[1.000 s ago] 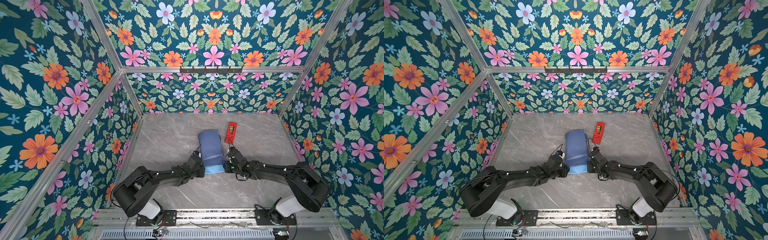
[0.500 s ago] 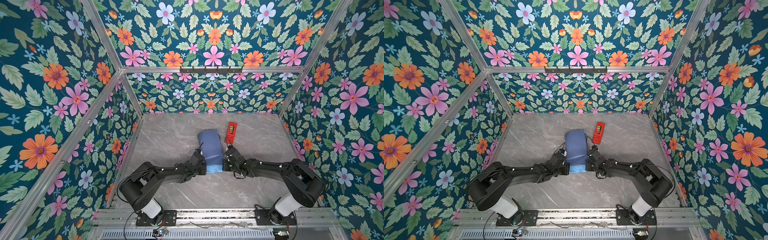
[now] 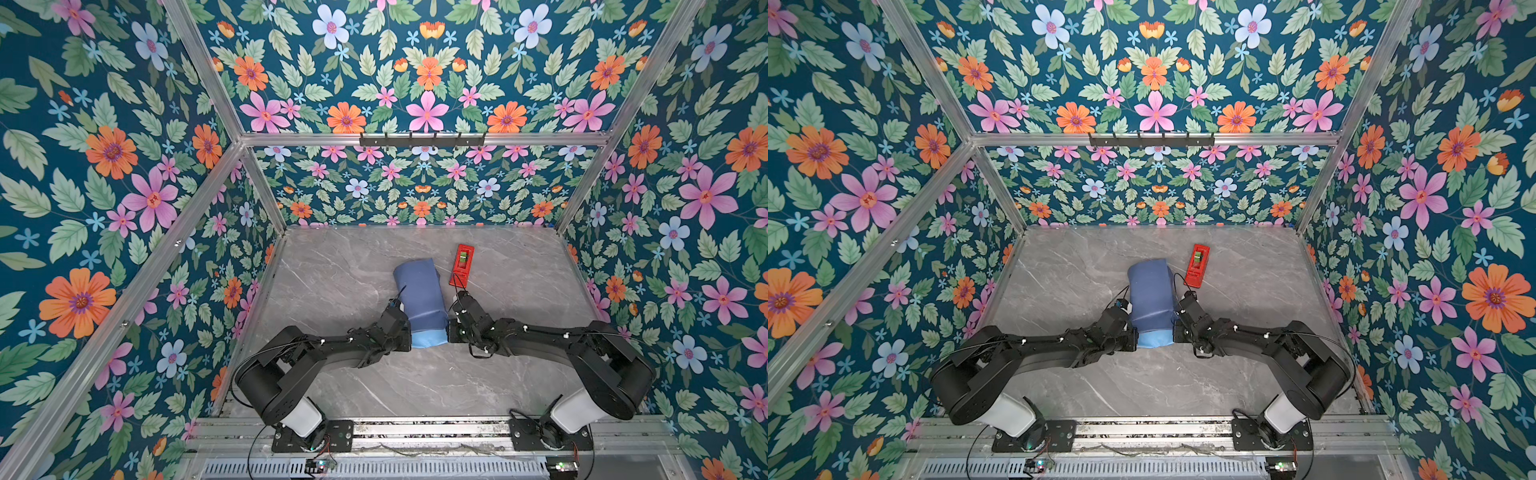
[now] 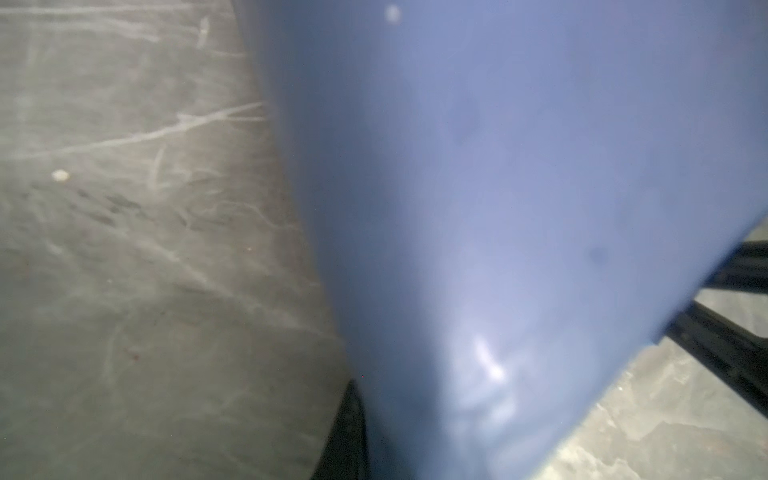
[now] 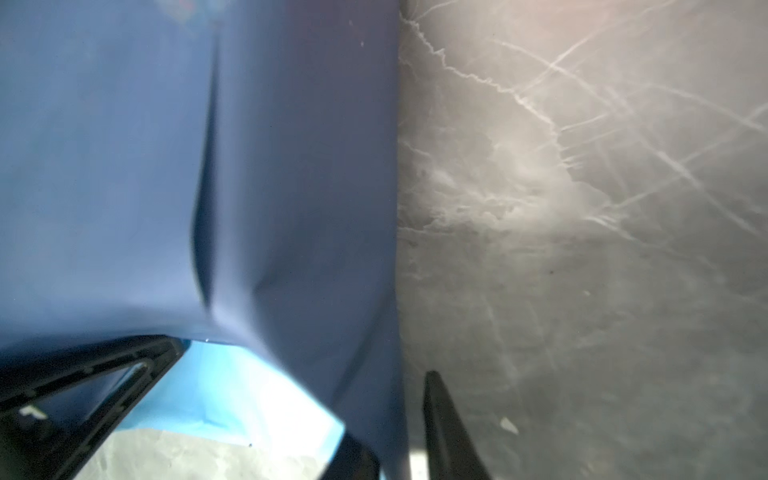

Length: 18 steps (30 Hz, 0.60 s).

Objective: Wrap the gift box in paper

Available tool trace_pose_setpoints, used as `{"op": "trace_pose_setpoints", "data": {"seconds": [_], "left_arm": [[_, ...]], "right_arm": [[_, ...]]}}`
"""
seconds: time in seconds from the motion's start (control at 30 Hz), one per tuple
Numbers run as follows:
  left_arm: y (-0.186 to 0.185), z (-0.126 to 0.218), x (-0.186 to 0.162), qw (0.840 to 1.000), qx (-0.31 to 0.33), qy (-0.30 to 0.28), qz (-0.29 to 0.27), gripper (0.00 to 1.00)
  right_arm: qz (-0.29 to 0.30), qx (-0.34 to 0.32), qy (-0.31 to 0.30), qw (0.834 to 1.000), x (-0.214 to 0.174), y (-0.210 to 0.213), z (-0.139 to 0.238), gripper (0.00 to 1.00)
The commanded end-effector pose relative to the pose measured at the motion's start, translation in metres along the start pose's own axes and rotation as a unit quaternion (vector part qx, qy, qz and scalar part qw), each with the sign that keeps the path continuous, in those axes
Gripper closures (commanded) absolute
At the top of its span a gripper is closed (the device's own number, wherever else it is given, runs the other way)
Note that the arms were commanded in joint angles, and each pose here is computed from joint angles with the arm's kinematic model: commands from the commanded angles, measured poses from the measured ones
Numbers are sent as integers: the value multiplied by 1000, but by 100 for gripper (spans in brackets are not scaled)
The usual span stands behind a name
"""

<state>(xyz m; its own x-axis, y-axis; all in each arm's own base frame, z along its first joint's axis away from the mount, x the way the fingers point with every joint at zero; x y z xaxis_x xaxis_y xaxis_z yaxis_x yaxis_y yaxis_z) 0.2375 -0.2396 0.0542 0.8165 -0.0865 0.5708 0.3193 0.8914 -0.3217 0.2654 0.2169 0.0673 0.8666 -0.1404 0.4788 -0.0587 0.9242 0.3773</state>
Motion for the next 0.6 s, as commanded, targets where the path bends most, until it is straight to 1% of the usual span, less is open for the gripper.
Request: {"op": "trace_pose_setpoints", "data": {"seconds": [0.0, 0.2, 0.27, 0.33, 0.4, 0.47, 0.53, 0.57], "left_arm": [[1, 5, -4, 1000, -1, 8, -3, 74], [-1, 21, -8, 1000, -19, 10, -23, 48], [0, 30, -9, 999, -19, 8, -35, 42], [2, 43, -7, 999, -16, -5, -51, 38], [4, 60, 3, 996, -3, -36, -76, 33], [6, 78, 21, 992, 17, -78, -100, 27], [2, 92, 40, 984, 27, -120, -131, 16], [-1, 98, 49, 977, 30, -139, -156, 11]], "right_arm": [[10, 3, 8, 1000, -6, -3, 8, 69], [20, 21, 20, 999, -12, -2, 23, 53], [29, 23, 27, 999, -16, -3, 30, 51], [47, 24, 35, 998, -18, -4, 37, 47], [68, 30, 44, 996, -18, -2, 45, 41], [76, 39, 56, 995, -16, -1, 51, 36], [74, 38, 61, 995, -13, -3, 54, 30], [72, 42, 60, 995, -9, -3, 56, 28]]}}
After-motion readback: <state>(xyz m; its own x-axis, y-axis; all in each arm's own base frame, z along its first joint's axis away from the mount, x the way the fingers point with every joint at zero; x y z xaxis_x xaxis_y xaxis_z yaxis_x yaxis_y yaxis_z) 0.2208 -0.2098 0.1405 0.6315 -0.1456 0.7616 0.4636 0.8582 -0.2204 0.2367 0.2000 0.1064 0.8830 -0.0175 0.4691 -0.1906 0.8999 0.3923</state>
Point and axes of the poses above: each gripper's point midway between its finger pads, its own z axis back along the fingers, its own y axis along the line the jaws close on, x = y × z, the point moved 4 cm from there along z, back along the fingers, and after that the axes turned 5 degrees about -z, right-handed, at the moved point
